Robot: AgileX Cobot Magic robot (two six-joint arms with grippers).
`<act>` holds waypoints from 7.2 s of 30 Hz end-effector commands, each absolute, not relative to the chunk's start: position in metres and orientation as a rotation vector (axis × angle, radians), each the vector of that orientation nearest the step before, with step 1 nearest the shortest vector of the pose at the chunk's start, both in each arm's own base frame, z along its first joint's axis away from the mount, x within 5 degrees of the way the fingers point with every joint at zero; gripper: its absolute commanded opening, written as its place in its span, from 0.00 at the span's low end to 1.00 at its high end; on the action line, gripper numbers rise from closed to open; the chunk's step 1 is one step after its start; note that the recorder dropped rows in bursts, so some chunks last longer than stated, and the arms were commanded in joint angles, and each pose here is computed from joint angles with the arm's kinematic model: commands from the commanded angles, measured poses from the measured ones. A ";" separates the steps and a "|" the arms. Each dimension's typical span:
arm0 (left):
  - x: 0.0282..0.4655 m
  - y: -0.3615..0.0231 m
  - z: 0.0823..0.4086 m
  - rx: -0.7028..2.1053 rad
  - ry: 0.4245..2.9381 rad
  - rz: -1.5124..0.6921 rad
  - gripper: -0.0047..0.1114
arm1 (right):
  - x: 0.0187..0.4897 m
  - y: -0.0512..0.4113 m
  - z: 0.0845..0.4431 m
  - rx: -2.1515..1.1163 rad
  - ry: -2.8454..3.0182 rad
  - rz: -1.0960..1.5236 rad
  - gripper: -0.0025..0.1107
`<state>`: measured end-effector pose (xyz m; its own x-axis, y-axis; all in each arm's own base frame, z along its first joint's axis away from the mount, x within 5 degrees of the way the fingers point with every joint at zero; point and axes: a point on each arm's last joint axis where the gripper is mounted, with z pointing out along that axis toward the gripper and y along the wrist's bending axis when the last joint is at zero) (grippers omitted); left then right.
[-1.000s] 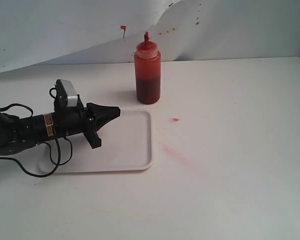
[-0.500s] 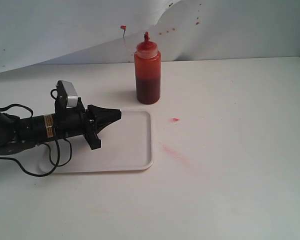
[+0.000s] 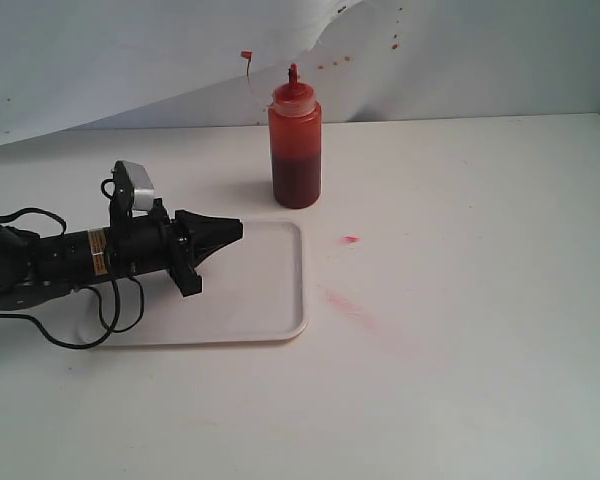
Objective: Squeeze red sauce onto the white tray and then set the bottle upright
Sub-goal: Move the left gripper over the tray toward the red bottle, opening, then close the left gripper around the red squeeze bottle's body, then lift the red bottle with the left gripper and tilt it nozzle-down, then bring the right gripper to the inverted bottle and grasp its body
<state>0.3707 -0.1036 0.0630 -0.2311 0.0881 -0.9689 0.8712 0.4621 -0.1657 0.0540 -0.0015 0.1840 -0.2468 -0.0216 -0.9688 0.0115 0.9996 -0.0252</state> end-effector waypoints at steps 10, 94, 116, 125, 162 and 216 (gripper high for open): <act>0.375 -0.103 0.070 0.793 1.641 -0.930 0.94 | 0.054 -0.002 0.183 -0.004 1.817 -0.034 0.02; 0.506 -0.195 0.029 0.773 1.677 -0.664 0.85 | 0.054 -0.002 0.183 -0.004 1.817 -0.034 0.02; 0.502 -0.176 0.090 0.916 1.333 -0.844 0.04 | 0.054 -0.002 0.183 -0.004 1.817 -0.034 0.02; 0.487 -0.101 0.156 1.112 1.446 -0.919 0.04 | 0.054 -0.002 0.183 -0.004 1.817 -0.034 0.02; 0.236 -0.069 0.349 1.048 1.523 -0.423 0.04 | 0.054 -0.002 0.183 -0.004 1.817 -0.034 0.02; 0.315 -0.063 0.303 1.764 1.198 1.232 0.04 | 0.358 0.181 0.298 -0.621 1.821 0.185 0.95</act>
